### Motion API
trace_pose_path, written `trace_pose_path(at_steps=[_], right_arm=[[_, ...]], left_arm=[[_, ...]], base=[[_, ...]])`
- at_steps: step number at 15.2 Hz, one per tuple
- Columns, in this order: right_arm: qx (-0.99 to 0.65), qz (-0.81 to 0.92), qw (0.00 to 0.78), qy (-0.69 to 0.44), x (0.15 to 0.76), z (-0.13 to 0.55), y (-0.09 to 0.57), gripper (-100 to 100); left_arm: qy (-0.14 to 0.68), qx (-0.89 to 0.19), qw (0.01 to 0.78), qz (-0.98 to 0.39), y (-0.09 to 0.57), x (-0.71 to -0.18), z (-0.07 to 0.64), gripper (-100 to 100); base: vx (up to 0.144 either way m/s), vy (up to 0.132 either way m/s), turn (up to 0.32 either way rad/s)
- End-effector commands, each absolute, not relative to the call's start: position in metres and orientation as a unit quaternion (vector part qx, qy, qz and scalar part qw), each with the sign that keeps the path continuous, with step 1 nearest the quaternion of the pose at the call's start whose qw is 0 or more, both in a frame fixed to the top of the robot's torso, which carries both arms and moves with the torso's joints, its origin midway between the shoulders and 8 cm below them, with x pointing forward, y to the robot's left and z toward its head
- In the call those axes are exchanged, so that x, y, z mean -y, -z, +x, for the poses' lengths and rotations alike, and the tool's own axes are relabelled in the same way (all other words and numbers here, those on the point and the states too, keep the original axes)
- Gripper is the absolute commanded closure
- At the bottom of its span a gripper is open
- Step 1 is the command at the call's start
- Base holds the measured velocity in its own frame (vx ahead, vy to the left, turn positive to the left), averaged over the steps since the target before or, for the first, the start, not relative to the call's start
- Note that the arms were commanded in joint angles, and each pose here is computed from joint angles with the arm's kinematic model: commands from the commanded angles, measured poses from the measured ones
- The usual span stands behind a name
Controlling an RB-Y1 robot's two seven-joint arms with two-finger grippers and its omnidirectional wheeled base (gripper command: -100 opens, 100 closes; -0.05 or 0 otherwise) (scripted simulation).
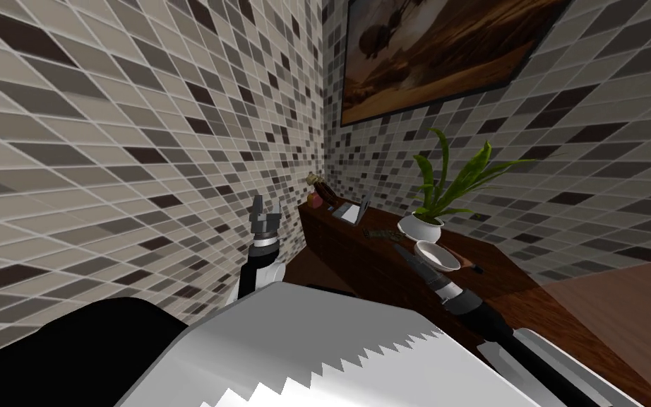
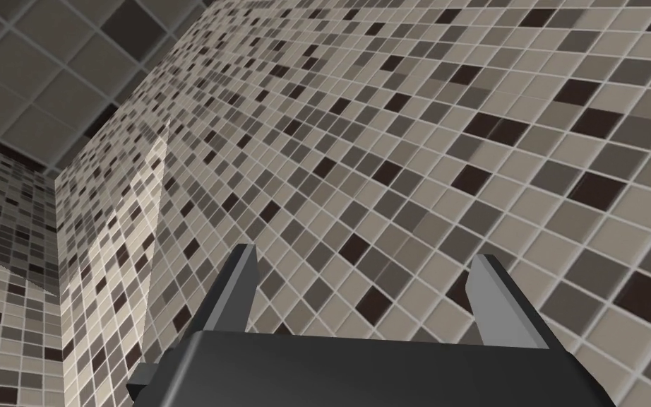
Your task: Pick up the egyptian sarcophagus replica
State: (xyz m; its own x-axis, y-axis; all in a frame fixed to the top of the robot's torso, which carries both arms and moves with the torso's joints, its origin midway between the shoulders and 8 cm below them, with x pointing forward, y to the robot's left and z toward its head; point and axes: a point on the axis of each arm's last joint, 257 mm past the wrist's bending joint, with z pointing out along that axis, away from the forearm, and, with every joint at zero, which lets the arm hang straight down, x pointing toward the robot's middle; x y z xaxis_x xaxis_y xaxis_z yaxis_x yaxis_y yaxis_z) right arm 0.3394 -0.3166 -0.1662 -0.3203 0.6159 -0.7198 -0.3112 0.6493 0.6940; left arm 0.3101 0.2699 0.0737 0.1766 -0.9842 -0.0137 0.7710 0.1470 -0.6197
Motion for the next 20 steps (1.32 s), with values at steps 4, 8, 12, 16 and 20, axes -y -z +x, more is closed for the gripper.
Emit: trace_pose_path(at_steps=[4,8,12,16,20], right_arm=[[-0.746,0.079,0.548,-0.371,0.334,0.331,0.186,-100],[-0.775,0.059,0.527,-0.343,0.351,0.325,0.2,-100],[-0.804,0.036,0.504,-0.315,0.369,0.319,0.213,-100],[-0.83,0.013,0.48,-0.286,0.387,0.313,0.224,-100],[-0.853,-0.012,0.454,-0.257,0.406,0.307,0.233,-100]], left_arm=[[0.604,-0.215,0.726,-0.247,-0.074,-0.27,0.31,0],[0.604,-0.215,0.726,-0.247,-0.074,-0.27,0.31,0],[0.604,-0.215,0.726,-0.247,-0.074,-0.27,0.31,0],[0.604,-0.215,0.726,-0.247,-0.074,-0.27,0.31,0],[0.604,-0.215,0.726,-0.247,-0.074,-0.27,0.31,0]], base=[[0.009,0.006,0.138],[0.011,0.007,0.144],[0.009,0.004,0.147],[0.008,0.003,0.153],[0.008,0.006,0.151]])
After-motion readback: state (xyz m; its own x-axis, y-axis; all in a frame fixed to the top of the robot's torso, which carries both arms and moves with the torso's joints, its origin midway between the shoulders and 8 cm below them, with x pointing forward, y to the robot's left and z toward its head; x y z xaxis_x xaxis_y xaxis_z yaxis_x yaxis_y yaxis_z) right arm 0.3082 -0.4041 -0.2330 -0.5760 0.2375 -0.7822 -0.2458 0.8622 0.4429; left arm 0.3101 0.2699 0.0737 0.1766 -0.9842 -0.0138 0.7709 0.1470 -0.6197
